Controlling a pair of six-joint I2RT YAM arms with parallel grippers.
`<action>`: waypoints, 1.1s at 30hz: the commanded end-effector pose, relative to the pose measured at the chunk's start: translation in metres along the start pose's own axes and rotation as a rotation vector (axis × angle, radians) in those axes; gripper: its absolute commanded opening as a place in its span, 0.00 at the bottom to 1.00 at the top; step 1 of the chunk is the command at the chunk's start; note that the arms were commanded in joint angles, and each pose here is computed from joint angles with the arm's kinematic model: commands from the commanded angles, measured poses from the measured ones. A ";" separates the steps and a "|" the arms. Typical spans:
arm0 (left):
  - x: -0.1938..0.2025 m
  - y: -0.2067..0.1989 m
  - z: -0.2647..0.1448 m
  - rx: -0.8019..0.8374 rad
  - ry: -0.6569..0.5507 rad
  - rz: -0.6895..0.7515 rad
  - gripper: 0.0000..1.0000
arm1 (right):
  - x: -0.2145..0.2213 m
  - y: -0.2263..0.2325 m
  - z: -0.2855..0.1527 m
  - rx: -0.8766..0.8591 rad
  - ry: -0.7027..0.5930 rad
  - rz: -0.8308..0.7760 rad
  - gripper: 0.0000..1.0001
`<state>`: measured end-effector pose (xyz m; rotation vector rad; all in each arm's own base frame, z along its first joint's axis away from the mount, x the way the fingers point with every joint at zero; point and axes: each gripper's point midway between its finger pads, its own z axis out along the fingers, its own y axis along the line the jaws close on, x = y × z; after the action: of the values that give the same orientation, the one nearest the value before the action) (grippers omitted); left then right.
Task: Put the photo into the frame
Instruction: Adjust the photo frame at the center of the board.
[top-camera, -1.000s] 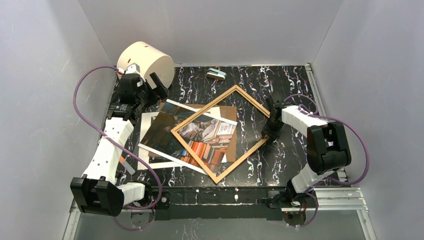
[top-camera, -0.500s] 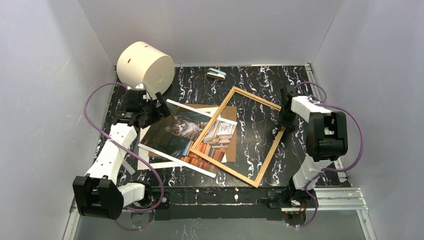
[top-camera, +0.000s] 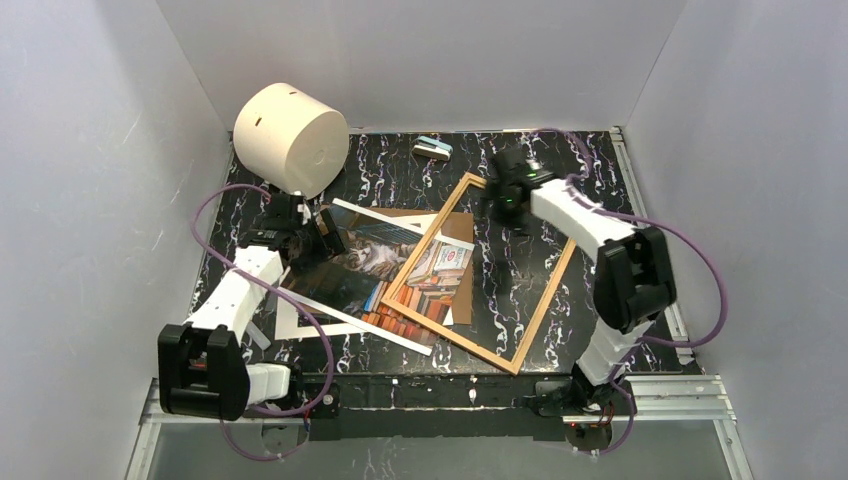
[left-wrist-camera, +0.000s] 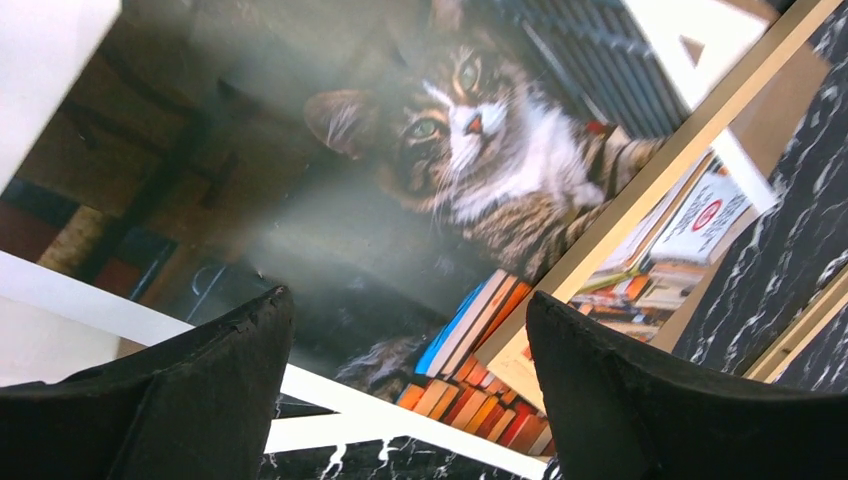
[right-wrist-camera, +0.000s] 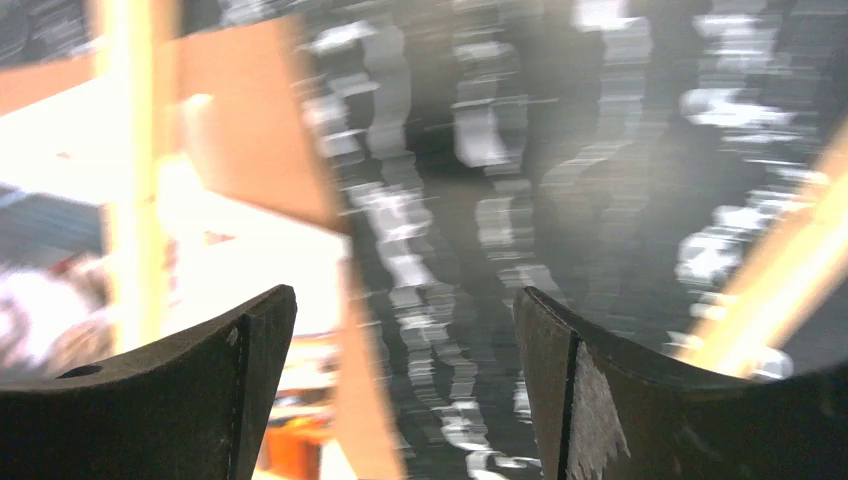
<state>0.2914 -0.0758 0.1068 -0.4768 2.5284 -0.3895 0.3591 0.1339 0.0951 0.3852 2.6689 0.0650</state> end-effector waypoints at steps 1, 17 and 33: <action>0.020 -0.004 0.012 0.049 0.071 -0.001 0.79 | 0.031 0.120 -0.010 -0.255 0.036 -0.028 0.88; 0.068 0.035 0.042 -0.054 0.180 -0.025 0.54 | 0.078 0.206 0.058 -0.065 -0.030 -0.288 0.83; 0.080 0.057 0.046 -0.164 0.226 -0.039 0.50 | 0.064 0.155 0.026 -0.090 -0.112 -0.508 0.43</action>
<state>0.2520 -0.0733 0.0237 -0.5536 2.7225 -0.3415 0.3421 0.3149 0.0335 -0.2013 2.6452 -0.0218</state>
